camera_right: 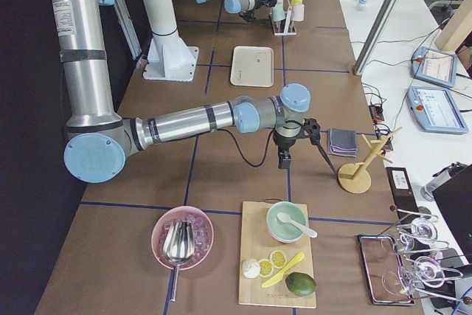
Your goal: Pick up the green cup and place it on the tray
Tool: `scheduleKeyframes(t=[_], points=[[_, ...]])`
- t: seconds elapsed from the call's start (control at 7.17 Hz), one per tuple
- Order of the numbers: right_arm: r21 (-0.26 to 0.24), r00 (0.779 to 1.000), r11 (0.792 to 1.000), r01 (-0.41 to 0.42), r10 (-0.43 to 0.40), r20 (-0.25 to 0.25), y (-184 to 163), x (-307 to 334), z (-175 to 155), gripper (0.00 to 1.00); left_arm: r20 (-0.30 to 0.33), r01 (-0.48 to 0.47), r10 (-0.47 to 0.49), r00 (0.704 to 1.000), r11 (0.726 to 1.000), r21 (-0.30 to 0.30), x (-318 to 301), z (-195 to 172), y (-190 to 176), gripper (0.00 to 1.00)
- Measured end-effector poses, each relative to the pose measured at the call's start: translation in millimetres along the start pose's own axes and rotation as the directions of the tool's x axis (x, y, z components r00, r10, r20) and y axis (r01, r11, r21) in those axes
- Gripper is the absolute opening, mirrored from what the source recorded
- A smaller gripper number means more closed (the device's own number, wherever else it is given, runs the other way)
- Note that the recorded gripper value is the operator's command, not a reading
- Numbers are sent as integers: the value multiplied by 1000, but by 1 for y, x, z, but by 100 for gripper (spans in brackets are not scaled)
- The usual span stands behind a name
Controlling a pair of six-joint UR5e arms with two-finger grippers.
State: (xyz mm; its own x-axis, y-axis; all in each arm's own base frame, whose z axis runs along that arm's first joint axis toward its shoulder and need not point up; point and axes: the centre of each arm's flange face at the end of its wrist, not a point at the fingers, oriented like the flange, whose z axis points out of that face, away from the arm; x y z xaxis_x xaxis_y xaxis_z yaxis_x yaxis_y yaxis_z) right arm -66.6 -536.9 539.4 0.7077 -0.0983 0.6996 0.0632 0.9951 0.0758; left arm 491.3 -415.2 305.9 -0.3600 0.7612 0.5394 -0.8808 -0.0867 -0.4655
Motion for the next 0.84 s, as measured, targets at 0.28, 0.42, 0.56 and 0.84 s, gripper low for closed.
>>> scheduleKeyframes(t=[0.28,0.42,0.56,0.84], points=[[1,1000,1000,-2,2,0,0,0,0,100,22,7,-7,1000,1000,-11,-4,13,-27,95],[1,1000,1000,-2,2,0,0,0,0,100,26,28,-27,999,1000,-15,-4,19,-37,95],[1,1000,1000,-2,2,0,0,0,0,100,26,57,-57,998,998,-20,-4,25,-45,95],[1,1000,1000,-3,3,0,-1,0,0,100,25,101,-100,995,995,-25,-6,36,-47,95]])
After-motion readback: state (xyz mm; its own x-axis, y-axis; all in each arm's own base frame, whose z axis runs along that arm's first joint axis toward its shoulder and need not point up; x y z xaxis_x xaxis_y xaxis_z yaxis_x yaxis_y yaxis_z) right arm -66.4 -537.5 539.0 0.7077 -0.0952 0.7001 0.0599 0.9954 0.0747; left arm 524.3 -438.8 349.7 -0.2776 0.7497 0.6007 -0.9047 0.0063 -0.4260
